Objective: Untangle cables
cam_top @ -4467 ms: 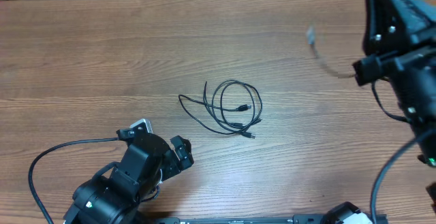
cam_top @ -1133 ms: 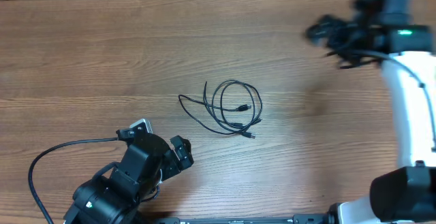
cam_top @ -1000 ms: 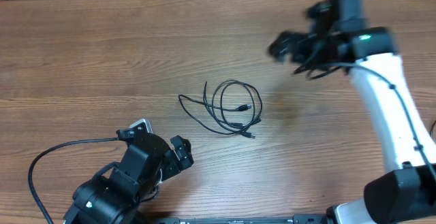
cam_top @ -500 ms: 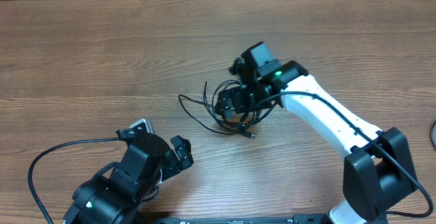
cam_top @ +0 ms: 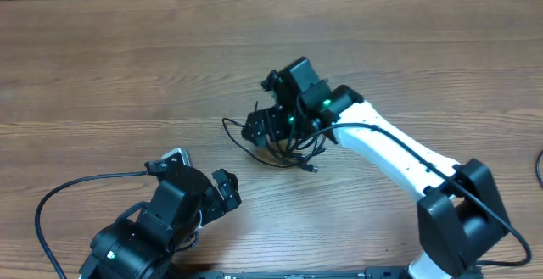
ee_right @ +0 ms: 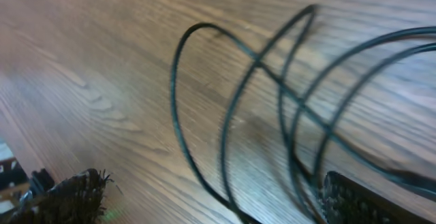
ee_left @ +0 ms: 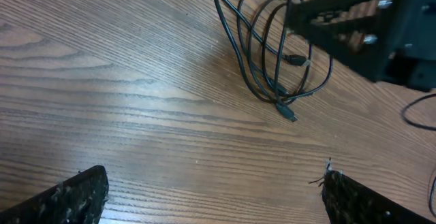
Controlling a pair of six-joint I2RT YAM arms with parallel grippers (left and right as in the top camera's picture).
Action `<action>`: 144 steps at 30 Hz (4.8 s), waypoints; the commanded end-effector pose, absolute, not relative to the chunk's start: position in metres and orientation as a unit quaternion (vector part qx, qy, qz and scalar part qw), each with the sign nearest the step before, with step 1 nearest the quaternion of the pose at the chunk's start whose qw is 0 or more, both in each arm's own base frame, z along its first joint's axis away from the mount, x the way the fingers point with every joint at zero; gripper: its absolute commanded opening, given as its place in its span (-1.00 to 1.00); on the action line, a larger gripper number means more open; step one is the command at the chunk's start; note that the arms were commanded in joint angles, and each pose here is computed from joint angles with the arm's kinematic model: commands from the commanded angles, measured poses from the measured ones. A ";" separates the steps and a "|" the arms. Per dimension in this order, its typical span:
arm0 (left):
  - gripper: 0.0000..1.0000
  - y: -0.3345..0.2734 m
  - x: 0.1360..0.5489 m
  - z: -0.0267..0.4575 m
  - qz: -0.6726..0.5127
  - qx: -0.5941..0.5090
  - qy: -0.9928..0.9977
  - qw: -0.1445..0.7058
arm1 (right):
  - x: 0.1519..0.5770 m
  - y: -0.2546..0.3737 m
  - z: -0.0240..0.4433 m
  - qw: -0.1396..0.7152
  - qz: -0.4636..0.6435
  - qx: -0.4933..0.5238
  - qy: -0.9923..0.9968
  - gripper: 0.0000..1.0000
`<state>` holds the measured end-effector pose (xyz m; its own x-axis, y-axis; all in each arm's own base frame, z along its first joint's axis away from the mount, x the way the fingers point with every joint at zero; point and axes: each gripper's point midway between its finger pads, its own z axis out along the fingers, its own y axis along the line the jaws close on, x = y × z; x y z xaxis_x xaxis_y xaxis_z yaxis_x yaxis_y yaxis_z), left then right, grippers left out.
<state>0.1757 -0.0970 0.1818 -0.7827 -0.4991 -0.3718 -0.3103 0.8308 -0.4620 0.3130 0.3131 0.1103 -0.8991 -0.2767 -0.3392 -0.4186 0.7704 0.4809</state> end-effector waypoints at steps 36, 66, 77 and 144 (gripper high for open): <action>0.99 -0.095 0.177 0.181 -0.184 -0.216 0.925 0.252 | 0.366 0.287 0.174 0.228 0.131 -0.221 0.939 -0.92; 0.99 -0.095 0.177 0.181 -0.184 -0.216 0.925 0.252 | 0.247 0.149 0.618 0.669 0.218 -0.175 0.689 -0.92; 0.99 -0.095 0.177 0.181 -0.184 -0.216 0.925 0.252 | 0.178 0.078 0.660 0.744 0.187 -0.097 0.634 -0.92; 0.99 -0.095 0.177 0.181 -0.184 -0.216 0.925 0.252 | 0.211 0.178 0.632 0.637 0.339 -0.224 0.655 -0.92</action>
